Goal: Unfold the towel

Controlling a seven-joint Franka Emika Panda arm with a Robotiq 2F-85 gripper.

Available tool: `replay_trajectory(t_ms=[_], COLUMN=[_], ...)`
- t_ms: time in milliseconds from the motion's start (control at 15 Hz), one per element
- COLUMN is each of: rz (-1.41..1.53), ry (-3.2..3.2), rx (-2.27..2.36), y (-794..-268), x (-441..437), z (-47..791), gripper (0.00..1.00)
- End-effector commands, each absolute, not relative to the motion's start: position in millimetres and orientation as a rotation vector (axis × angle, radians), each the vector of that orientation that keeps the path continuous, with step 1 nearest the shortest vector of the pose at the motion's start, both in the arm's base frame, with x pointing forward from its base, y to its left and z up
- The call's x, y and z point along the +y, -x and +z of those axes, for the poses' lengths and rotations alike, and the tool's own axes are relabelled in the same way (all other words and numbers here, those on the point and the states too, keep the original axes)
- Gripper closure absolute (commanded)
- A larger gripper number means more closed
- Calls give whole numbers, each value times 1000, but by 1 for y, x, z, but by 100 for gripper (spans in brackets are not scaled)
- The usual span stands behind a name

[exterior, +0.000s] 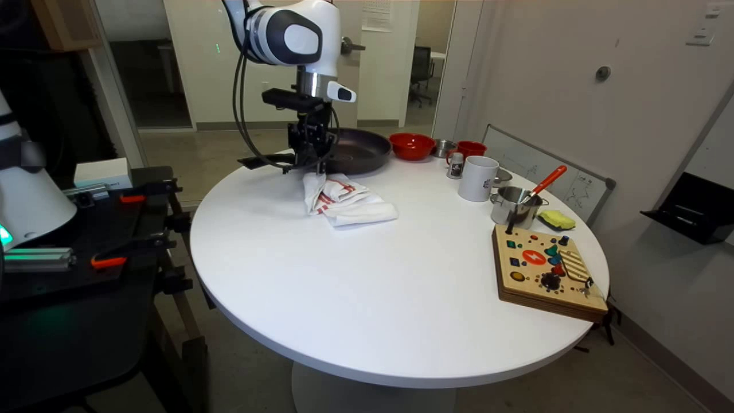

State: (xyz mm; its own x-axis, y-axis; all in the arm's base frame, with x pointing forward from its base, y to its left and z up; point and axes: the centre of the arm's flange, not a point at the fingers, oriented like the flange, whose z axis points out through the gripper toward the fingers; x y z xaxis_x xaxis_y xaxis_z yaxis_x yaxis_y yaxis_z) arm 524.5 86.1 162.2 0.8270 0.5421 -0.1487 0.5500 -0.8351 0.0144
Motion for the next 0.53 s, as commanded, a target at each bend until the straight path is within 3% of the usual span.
replay_trajectory(t_ms=[0, 467], rz=[-200, -187], ry=[-2920, -2847], rx=[906, 927], y=[-522, -522], x=[90, 89], z=[166, 162], gripper=[1, 0])
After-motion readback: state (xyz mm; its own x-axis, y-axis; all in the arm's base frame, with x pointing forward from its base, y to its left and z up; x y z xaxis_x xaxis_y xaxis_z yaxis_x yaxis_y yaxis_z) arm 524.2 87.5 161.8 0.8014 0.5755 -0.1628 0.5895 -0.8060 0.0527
